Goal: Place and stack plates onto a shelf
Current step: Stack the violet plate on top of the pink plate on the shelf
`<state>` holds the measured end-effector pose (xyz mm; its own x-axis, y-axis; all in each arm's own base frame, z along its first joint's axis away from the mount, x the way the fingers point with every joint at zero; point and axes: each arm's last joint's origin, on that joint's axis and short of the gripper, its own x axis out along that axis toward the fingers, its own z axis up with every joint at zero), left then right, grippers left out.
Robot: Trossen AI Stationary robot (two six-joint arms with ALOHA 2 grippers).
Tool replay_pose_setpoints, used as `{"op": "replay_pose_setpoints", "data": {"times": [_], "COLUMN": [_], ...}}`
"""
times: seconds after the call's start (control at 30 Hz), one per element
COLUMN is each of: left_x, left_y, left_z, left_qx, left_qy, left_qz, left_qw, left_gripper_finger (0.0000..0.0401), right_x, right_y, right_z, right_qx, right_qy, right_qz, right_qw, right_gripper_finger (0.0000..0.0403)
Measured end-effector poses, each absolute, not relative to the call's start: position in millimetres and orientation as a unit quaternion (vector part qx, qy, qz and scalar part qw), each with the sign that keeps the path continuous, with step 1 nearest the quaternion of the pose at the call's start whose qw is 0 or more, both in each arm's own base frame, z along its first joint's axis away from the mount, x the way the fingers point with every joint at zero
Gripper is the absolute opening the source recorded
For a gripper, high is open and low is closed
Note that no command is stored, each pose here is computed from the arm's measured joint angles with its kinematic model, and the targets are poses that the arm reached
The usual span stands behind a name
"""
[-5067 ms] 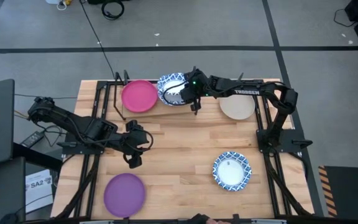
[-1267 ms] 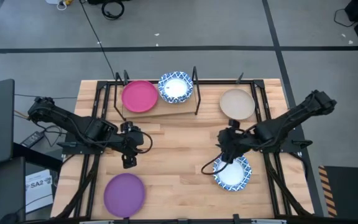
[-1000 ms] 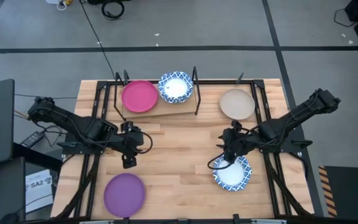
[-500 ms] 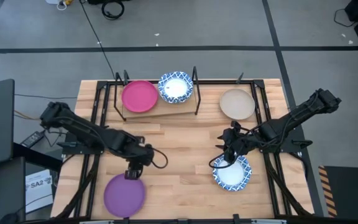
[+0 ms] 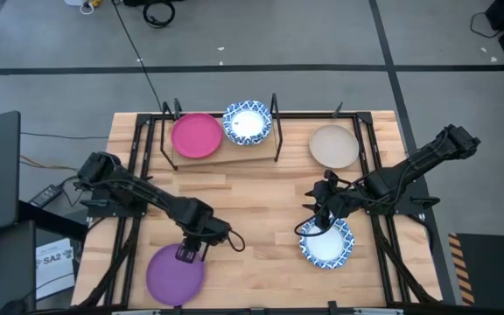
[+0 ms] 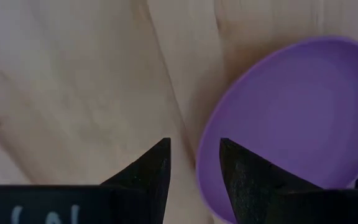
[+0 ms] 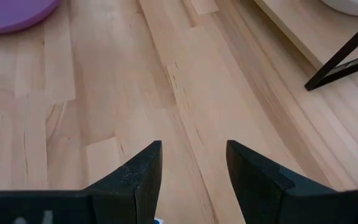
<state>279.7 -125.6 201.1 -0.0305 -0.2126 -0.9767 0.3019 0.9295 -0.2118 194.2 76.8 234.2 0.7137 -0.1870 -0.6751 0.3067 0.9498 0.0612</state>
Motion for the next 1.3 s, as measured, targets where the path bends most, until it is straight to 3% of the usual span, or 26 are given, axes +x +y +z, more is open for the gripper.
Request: {"op": "replay_pose_setpoints", "data": {"times": [0.73,1.3], "left_x": [293,293], "left_y": [-145,-146], "left_z": [138,135], "left_qx": [0.028,0.031], "left_qy": [0.745,0.746], "left_qz": [-0.225,-0.232], "left_qw": [0.627,0.623], "left_gripper_finger": [0.0143,0.0141], "right_x": [195,195], "right_y": [78,78], "right_z": [235,235], "right_qx": [0.094,0.083], "right_qy": [0.356,0.355], "right_qz": [-0.12,-0.115], "right_qw": [0.922,0.924], "right_gripper_finger": [0.0185,0.0185]}}
